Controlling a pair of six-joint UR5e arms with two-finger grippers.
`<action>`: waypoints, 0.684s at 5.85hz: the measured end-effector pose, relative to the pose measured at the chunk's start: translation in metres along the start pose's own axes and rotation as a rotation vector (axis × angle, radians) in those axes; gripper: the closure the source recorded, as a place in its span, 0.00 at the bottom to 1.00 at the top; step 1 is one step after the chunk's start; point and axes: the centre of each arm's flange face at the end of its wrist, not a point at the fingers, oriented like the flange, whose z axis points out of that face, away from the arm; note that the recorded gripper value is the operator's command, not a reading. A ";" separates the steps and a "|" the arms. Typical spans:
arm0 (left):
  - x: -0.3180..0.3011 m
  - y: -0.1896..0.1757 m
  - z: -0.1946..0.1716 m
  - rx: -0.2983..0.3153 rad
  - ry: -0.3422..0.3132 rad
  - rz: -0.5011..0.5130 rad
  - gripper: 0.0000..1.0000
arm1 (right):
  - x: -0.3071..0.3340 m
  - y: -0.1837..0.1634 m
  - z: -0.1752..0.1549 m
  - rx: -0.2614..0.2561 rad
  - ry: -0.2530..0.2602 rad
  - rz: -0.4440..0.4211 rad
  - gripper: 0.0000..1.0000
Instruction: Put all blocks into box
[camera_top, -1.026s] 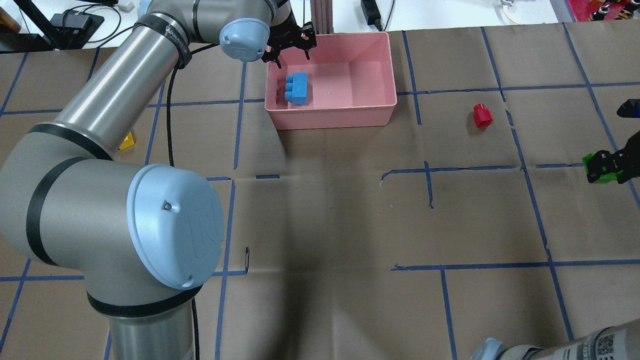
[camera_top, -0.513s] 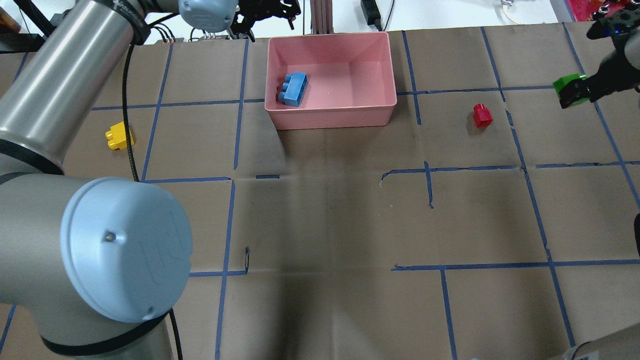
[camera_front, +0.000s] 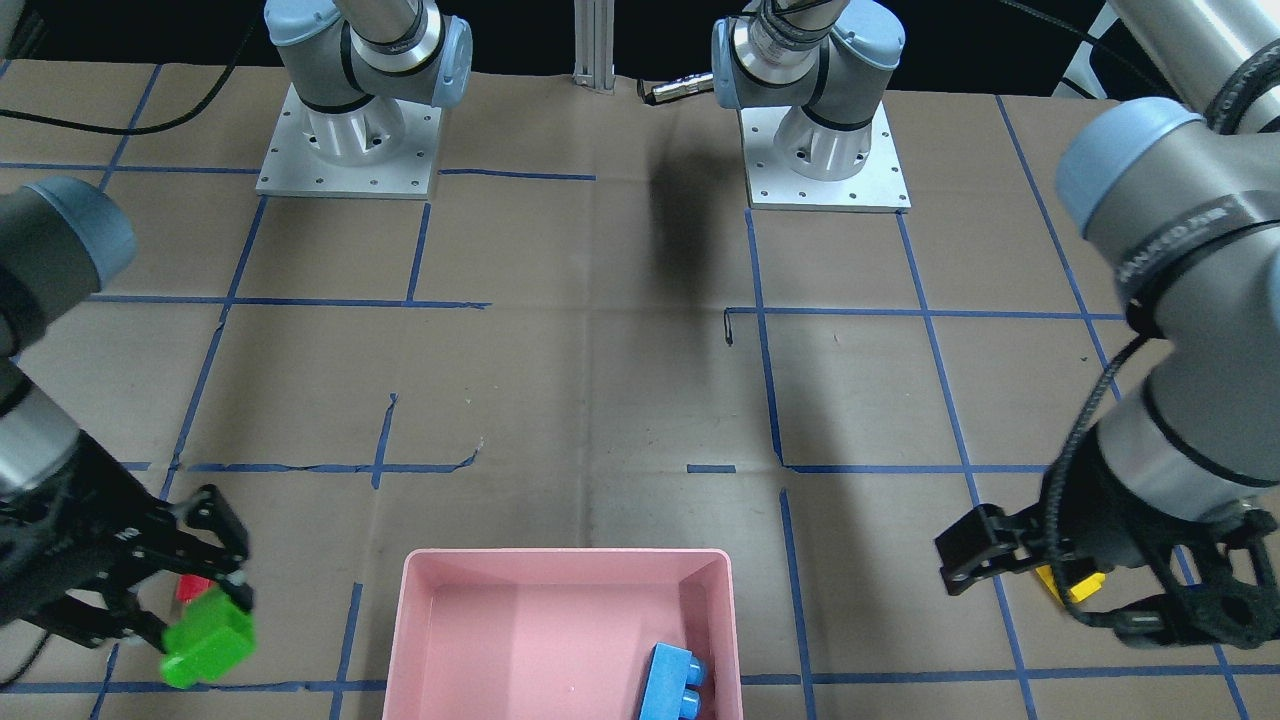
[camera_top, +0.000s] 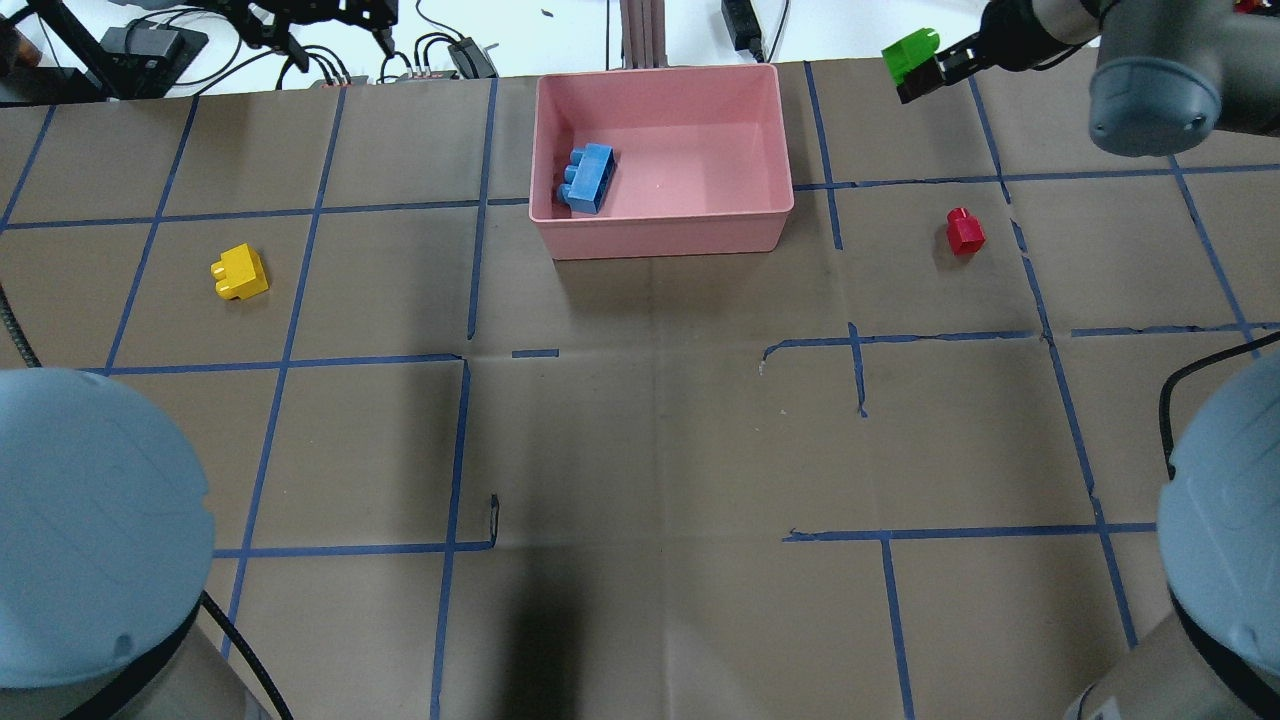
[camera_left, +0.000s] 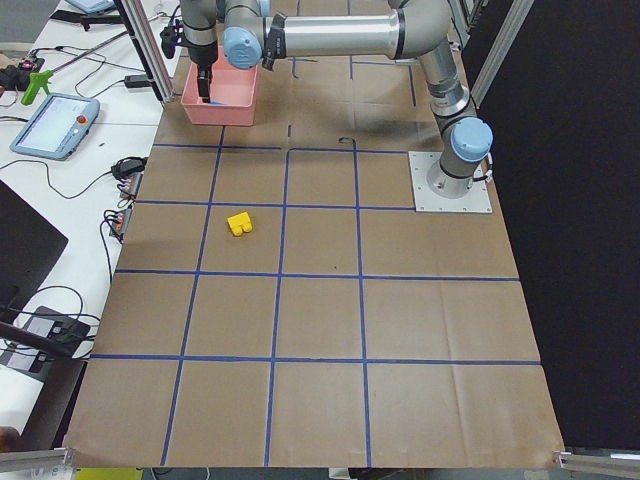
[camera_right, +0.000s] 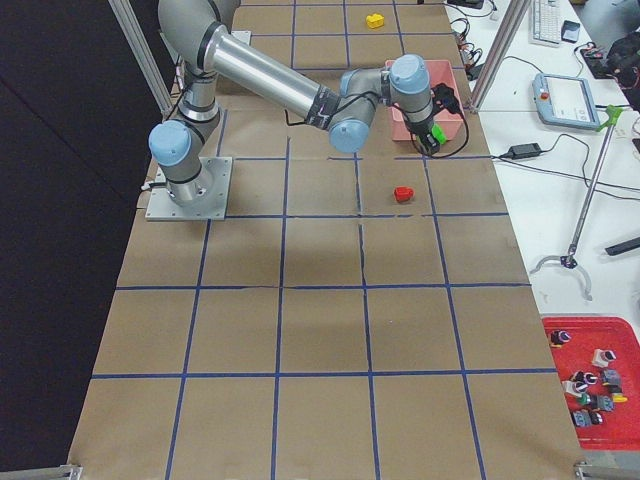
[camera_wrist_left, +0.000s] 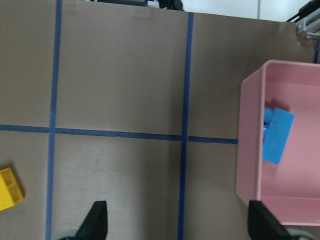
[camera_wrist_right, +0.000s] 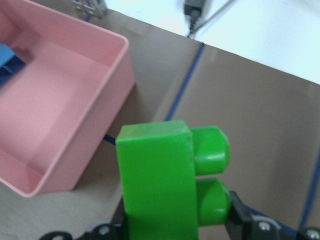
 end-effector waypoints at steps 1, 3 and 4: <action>-0.058 0.003 0.010 -0.026 -0.002 0.012 0.00 | -0.041 -0.035 0.053 0.014 -0.072 -0.022 0.94; -0.156 0.005 0.032 -0.056 -0.015 -0.055 0.00 | -0.103 -0.080 0.137 0.018 -0.142 -0.044 0.70; -0.185 0.004 0.049 -0.073 -0.016 -0.095 0.00 | -0.113 -0.088 0.152 0.019 -0.151 -0.041 0.01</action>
